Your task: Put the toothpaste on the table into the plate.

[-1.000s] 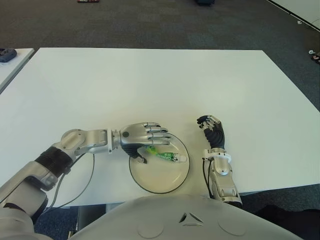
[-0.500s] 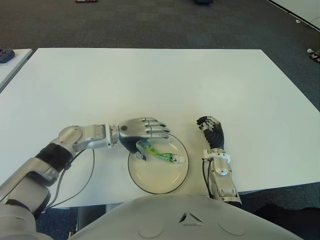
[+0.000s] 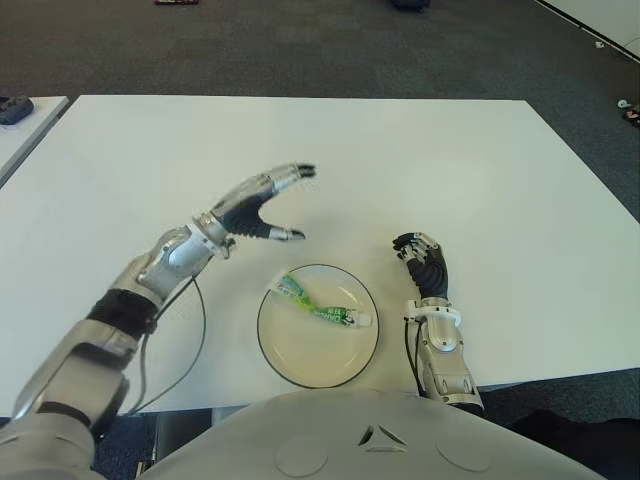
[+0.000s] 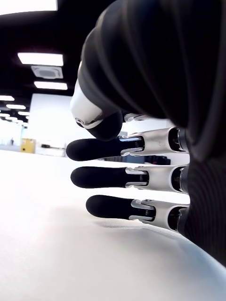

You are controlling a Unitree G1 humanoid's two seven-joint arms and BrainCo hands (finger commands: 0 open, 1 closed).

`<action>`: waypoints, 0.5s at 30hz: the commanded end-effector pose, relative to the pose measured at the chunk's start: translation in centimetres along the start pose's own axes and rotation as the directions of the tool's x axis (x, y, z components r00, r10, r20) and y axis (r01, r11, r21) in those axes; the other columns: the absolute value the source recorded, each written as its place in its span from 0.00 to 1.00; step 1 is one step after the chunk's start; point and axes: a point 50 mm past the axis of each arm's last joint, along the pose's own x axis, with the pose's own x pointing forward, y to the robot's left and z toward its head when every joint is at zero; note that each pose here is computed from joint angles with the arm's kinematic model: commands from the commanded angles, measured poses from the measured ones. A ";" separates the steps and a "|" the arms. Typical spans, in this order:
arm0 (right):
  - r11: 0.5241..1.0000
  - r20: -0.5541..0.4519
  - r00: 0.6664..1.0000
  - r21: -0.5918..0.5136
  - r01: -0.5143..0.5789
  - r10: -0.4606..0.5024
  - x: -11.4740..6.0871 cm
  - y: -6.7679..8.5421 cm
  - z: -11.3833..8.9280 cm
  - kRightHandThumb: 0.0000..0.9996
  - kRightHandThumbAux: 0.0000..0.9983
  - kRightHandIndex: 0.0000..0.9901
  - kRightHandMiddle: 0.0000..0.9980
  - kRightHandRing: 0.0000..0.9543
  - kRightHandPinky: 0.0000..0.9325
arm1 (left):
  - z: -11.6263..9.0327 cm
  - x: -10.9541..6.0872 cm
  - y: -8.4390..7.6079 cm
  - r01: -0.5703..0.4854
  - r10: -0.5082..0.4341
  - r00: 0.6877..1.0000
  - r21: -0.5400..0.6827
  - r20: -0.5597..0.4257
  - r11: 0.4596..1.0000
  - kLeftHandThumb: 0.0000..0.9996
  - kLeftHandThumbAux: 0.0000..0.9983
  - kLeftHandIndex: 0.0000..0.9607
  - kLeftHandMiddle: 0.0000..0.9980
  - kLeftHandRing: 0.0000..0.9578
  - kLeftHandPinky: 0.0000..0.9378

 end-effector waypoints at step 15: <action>1.000 0.016 1.000 0.007 -0.012 0.012 0.2 -0.1 0.2 0.70 0.73 0.43 0.46 0.45 0.46 | -4.1 -4.5 0.3 -0.503 0.397 0.834 -0.235 -0.382 0.832 0.00 0.67 0.14 0.13 0.12 0.16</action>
